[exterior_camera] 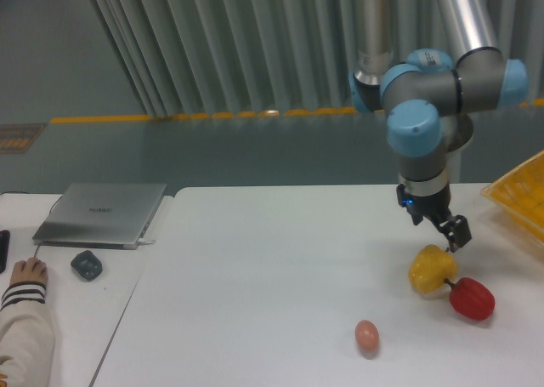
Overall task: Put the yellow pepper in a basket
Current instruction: 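Move the gripper down over the yellow pepper, then lower the open gripper around the yellow pepper and close it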
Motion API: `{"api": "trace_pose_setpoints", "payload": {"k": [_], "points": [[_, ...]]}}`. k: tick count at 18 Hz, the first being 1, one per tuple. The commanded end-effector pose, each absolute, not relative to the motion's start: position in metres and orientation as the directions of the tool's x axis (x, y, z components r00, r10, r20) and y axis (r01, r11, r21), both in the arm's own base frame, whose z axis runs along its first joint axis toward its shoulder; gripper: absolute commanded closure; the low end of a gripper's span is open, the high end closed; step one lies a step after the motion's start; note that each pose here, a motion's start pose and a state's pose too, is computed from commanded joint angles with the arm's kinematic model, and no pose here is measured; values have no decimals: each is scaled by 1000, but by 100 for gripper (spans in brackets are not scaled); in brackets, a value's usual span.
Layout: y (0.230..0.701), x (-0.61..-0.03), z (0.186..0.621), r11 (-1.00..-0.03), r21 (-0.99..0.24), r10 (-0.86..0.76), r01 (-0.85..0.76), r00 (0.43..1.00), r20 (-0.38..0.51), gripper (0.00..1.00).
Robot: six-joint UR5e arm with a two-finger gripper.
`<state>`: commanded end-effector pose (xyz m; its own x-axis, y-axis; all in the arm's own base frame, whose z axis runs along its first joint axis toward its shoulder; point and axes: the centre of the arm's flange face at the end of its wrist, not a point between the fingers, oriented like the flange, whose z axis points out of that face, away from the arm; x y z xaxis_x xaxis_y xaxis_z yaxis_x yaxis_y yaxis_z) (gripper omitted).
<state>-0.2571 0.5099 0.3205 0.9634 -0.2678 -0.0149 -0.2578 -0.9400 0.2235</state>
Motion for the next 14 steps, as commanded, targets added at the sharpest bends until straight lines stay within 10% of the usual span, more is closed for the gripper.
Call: {"api": "trace_pose_setpoints", "payload": {"k": [14], "points": [[517, -265, 296, -932, 257, -265, -255, 964, -3, 0]]}}
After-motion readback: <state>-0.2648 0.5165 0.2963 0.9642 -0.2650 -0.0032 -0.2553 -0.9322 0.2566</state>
